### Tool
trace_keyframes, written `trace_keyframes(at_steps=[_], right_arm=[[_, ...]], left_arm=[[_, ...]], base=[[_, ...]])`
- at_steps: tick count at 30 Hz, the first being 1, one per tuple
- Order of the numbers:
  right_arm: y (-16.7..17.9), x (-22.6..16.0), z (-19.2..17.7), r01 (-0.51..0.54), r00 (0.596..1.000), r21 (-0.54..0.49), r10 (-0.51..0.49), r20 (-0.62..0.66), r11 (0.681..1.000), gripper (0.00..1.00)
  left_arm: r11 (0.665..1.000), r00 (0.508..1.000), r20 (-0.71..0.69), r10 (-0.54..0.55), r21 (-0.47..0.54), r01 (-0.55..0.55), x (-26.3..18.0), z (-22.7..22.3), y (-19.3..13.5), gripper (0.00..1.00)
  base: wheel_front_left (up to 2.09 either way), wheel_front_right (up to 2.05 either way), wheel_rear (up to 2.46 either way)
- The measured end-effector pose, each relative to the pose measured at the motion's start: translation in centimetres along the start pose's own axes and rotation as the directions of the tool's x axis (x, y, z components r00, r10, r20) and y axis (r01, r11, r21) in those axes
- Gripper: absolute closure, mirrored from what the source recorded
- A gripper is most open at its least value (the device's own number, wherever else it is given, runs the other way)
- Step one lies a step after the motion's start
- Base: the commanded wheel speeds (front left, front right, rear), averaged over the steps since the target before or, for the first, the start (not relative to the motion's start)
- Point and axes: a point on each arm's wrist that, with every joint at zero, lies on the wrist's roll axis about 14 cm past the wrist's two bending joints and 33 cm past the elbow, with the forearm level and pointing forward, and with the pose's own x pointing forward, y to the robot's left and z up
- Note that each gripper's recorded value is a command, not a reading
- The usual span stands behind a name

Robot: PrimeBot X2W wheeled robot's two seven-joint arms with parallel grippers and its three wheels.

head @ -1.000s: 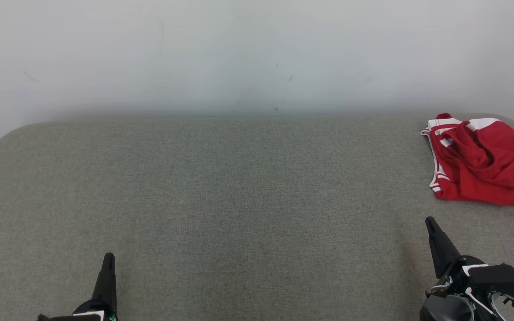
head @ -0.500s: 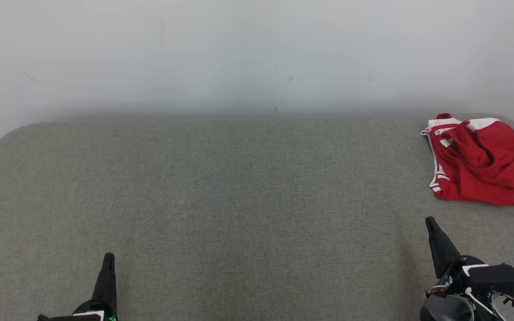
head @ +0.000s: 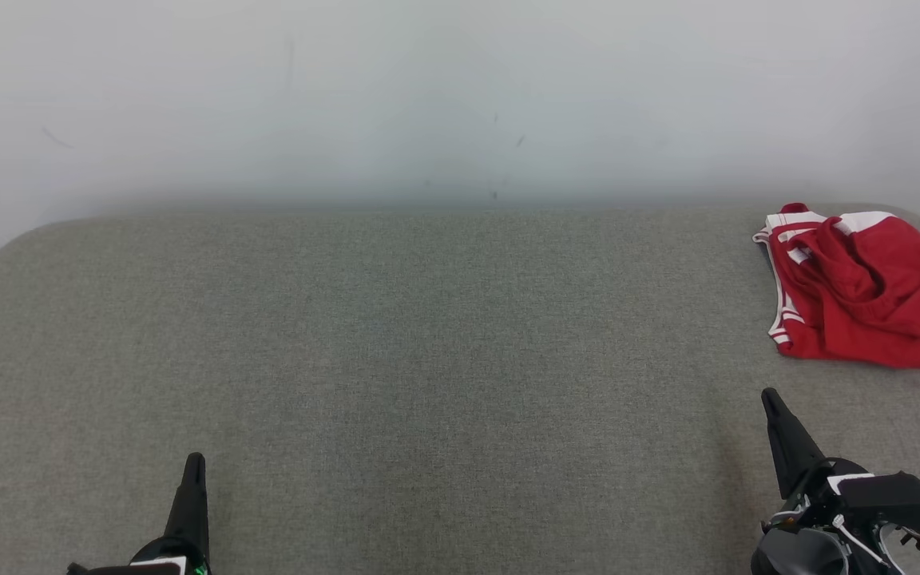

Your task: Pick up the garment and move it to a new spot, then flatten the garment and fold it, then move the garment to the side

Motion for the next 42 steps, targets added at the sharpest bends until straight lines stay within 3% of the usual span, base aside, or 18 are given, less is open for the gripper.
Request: trace_keyframes(at_steps=[42], right_arm=[[0.0,0.0,0.0,0.0,1.0,0.0,0.0,0.0,1.0,1.0]], left_arm=[[1.0,1.0,0.0,0.0,0.0,0.0,0.0,0.0,-0.01,1.0]], base=[[0.0,0.0,0.0]])
